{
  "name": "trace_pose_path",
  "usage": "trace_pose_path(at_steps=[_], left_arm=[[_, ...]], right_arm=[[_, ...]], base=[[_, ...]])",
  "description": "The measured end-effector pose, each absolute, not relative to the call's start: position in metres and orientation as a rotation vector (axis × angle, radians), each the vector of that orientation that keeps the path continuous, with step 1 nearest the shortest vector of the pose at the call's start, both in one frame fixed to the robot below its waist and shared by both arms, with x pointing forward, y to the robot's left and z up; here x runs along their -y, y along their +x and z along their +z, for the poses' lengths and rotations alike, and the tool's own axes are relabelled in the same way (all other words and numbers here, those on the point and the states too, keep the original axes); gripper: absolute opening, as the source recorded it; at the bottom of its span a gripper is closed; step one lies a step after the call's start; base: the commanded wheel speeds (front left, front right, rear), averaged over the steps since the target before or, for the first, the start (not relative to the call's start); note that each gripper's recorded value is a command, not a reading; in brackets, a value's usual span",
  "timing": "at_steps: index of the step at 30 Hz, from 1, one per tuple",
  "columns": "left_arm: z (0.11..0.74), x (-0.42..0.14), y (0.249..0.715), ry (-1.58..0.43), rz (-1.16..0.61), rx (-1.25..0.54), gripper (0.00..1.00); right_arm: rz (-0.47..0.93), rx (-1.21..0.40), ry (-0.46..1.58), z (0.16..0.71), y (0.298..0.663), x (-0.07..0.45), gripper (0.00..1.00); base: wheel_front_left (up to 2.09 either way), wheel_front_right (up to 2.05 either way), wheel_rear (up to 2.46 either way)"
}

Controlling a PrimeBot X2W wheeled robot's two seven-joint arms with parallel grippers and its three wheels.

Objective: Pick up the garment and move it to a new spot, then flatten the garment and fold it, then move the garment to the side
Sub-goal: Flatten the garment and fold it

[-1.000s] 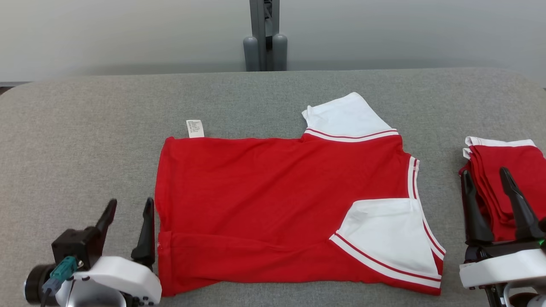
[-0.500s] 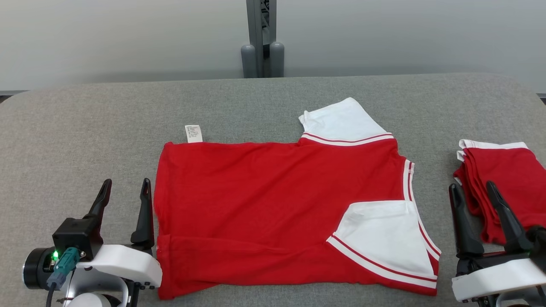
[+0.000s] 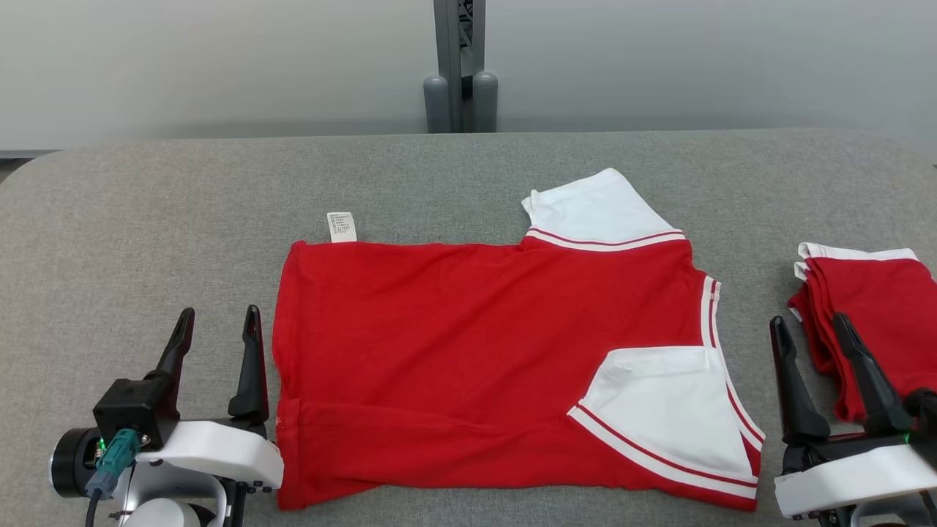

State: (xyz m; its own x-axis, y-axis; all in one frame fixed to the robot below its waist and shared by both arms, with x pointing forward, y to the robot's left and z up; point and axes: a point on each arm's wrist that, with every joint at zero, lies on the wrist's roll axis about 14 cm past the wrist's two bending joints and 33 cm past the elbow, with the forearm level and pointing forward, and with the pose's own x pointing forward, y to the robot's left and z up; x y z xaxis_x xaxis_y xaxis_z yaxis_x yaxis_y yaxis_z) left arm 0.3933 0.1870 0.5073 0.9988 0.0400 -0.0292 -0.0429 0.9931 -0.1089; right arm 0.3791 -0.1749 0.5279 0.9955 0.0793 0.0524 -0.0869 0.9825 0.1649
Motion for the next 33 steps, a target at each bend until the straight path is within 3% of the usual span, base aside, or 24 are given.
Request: trace_pose_path(at_steps=[8, 15, 23, 33], left_arm=[[0.506, -0.181, 0.401, -0.101, 0.010, -0.033, 1.00], [0.518, -0.158, 0.441, -0.057, -0.119, -0.043, 1.00], [0.462, -0.149, 0.492, -0.061, -0.188, -0.289, 1.00], [0.386, -0.159, 0.522, -0.055, -0.194, -0.534, 1.00]], right_arm=[[0.088, 0.033, 0.172, 0.523, 0.382, 0.173, 1.00], [0.088, 0.018, 0.181, 0.518, 0.389, 0.172, 1.00], [0.060, -0.008, 0.183, 0.503, 0.398, 0.180, 1.00], [0.026, -0.058, 0.181, 0.479, 0.406, 0.189, 1.00]], base=[[0.00, 0.00, 0.00], [0.00, 0.00, 0.00], [0.00, 0.00, 0.00], [0.00, 0.00, 0.00]])
